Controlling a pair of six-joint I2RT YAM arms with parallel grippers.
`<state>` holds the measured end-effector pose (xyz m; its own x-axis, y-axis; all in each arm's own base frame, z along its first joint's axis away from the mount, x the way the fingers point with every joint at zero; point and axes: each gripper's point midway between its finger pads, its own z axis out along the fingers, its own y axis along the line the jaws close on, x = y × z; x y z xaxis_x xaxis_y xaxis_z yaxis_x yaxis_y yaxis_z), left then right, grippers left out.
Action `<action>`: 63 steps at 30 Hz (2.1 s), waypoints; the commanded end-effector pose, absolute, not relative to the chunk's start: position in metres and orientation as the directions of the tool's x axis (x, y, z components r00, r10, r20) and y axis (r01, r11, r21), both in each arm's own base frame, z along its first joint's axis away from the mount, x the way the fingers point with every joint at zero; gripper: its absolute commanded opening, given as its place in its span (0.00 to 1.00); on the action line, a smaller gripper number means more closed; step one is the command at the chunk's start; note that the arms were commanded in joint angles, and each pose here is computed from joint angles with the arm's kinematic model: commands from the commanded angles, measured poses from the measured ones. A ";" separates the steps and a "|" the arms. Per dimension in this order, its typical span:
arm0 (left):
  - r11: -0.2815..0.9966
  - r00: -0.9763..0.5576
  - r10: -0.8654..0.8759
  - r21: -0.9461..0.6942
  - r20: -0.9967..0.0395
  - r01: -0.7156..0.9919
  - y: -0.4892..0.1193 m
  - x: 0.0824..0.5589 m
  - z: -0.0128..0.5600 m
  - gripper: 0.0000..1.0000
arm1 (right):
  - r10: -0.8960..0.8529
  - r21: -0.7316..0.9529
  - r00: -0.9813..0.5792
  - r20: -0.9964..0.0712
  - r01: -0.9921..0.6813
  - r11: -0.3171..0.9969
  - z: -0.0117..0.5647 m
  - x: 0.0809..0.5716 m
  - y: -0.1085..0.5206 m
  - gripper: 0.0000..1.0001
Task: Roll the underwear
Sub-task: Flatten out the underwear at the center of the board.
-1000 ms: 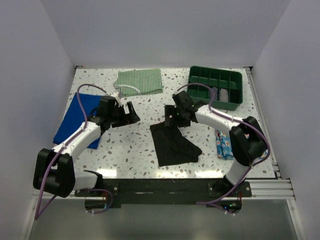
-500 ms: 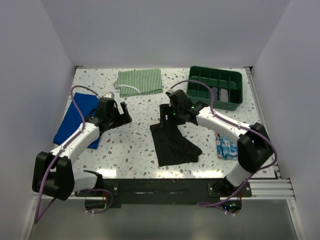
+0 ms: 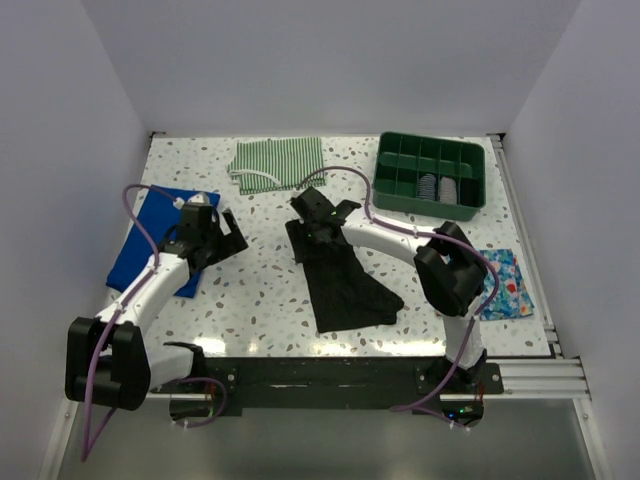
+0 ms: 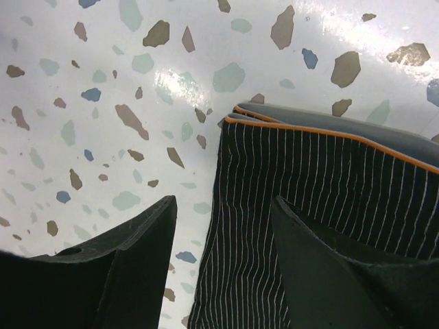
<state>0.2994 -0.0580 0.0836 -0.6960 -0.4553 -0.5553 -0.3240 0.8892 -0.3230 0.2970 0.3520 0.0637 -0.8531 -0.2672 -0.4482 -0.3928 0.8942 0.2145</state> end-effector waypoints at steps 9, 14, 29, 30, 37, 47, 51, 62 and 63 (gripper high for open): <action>0.882 -0.674 -0.465 -0.365 -0.573 -0.299 -0.059 0.305 0.091 1.00 | -0.325 0.096 -0.825 -0.462 -0.410 0.907 0.048 0.310 0.369 0.52; 0.881 -0.675 -0.466 -0.366 -0.571 -0.299 -0.059 0.305 0.088 1.00 | -0.363 0.002 -0.817 -0.449 -0.407 0.914 0.035 0.311 0.365 0.45; 0.880 -0.669 -0.469 -0.367 -0.576 -0.301 -0.056 0.302 0.089 1.00 | -0.398 -0.090 -0.802 -0.445 -0.402 0.911 0.042 0.313 0.357 0.00; 0.880 -0.668 -0.470 -0.367 -0.577 -0.302 -0.055 0.302 0.090 1.00 | -0.384 -0.065 -0.788 -0.481 -0.405 0.912 0.062 0.315 0.361 0.00; 0.876 -0.652 -0.478 -0.374 -0.588 -0.305 -0.052 0.302 0.096 1.00 | -0.280 0.075 -0.706 -0.650 -0.426 0.901 0.166 0.317 0.372 0.00; 0.875 -0.658 -0.475 -0.393 -0.584 -0.282 -0.055 0.303 0.098 1.00 | -0.276 0.172 -0.716 -0.641 -0.484 0.858 0.194 0.299 0.380 0.00; 0.876 -0.659 -0.473 -0.396 -0.585 -0.277 -0.056 0.303 0.100 1.00 | -0.297 0.236 -0.766 -0.571 -0.499 0.834 0.156 0.287 0.395 0.00; 0.876 -0.651 -0.473 -0.395 -0.594 -0.277 -0.053 0.302 0.107 1.00 | -0.303 0.285 -0.808 -0.505 -0.487 0.825 0.114 0.286 0.413 0.14; 0.876 -0.650 -0.473 -0.394 -0.595 -0.277 -0.053 0.302 0.107 1.00 | -0.302 0.288 -0.809 -0.505 -0.487 0.824 0.114 0.286 0.413 0.16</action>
<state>0.2983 -0.0540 0.0970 -0.6629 -0.4828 -0.5722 -0.2999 0.8715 -0.3879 0.2825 0.3982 0.0870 -0.8264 -0.3412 -0.4480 -0.4715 0.8541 0.2193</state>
